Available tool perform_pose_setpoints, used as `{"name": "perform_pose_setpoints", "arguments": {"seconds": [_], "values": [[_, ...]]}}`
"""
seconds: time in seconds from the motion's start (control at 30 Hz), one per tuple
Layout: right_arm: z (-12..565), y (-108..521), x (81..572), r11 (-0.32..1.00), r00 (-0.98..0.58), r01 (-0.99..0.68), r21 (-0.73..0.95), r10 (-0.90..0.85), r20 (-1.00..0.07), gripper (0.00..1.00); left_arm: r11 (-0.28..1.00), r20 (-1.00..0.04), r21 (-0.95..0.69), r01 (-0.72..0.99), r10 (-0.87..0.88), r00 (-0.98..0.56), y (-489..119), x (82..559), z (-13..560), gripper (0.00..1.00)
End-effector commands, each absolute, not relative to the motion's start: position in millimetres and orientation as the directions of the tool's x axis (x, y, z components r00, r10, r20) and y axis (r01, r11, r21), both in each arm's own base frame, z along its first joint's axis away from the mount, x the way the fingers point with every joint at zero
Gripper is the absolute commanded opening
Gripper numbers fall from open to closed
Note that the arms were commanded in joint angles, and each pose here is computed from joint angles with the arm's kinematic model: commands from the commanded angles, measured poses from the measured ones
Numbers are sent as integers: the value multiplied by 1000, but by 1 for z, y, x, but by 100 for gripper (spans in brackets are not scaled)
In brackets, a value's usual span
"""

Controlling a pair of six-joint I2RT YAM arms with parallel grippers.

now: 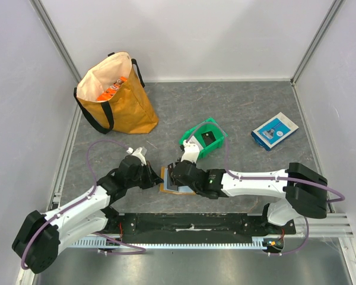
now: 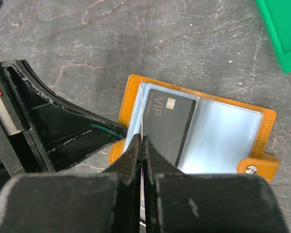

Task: Put the credit cards into the card holder
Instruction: Insert the credit card into the card holder.

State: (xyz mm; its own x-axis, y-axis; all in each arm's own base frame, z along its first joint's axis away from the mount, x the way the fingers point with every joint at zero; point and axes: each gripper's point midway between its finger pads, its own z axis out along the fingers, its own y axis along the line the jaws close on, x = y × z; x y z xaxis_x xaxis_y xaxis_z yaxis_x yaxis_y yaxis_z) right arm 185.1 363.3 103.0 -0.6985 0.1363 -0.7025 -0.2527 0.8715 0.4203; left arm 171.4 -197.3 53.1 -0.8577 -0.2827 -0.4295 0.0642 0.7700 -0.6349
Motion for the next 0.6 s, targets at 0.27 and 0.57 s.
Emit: {"name": "perform_pose_setpoints", "arguments": {"seconds": [0.27,0.57], "values": [[139,389,197,867,-579,-218,449,255,-775,0,728,-414,-684,53,-327,-850,-204,171,66,2],[125,385,198,904,-569,-193,383,215,-794,0,728,-416,-684,54,-328,-848,-204,172,67,2]]}}
